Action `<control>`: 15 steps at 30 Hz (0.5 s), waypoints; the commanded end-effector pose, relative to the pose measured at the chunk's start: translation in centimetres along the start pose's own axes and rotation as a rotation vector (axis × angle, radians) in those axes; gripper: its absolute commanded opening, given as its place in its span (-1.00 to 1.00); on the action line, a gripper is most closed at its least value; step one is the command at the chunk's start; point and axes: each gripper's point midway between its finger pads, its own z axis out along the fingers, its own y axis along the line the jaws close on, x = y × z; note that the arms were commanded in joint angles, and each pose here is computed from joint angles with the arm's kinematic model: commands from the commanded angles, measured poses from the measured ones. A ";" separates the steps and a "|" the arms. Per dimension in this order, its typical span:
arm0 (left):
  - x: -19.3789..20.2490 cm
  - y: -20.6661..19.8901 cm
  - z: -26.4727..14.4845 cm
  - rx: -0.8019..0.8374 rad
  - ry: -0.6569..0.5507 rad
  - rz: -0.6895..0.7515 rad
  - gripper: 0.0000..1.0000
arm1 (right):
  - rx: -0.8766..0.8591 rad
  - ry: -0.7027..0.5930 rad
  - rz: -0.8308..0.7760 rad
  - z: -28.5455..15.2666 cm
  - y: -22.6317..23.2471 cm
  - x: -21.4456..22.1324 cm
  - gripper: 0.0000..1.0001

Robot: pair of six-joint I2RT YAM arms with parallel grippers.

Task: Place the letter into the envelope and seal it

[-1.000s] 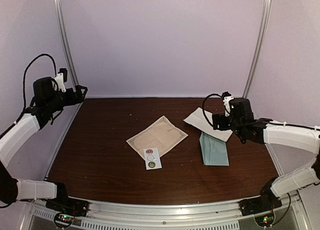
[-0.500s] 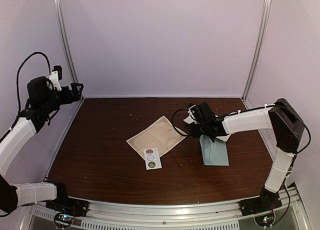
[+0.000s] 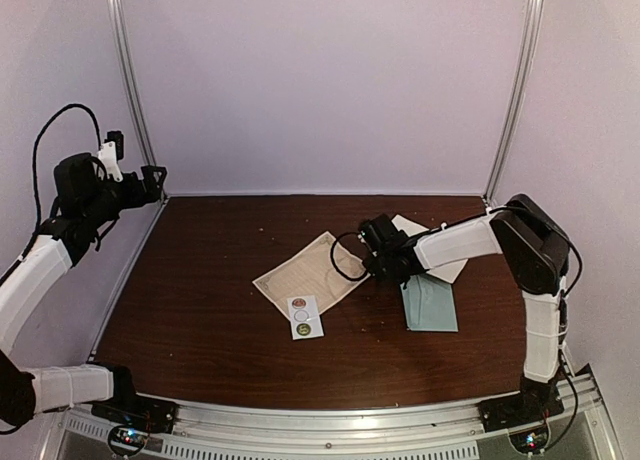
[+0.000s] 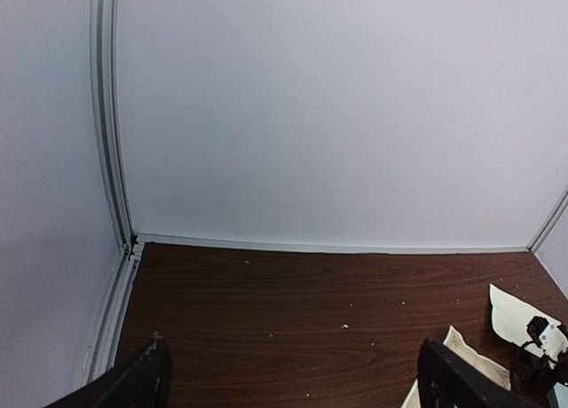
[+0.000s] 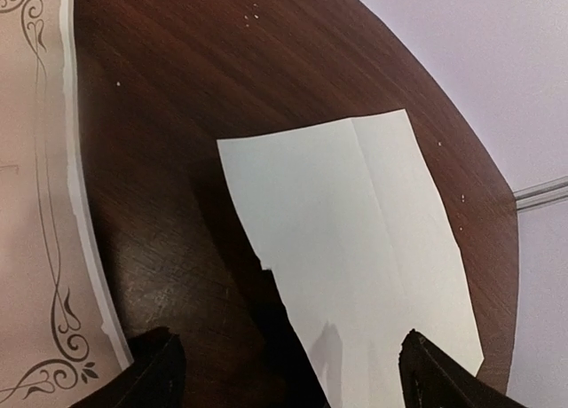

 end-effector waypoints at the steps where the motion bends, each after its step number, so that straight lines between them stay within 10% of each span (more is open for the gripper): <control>1: -1.0 -0.1 -0.1 0.011 -0.040 0.013 0.95 | 0.085 0.009 -0.029 0.7 -0.8 -0.5 0.62; 15: -0.7 -0.2 0.1 0.022 -0.029 0.003 0.95 | 0.157 0.030 -0.059 3.0 -2.1 0.4 0.35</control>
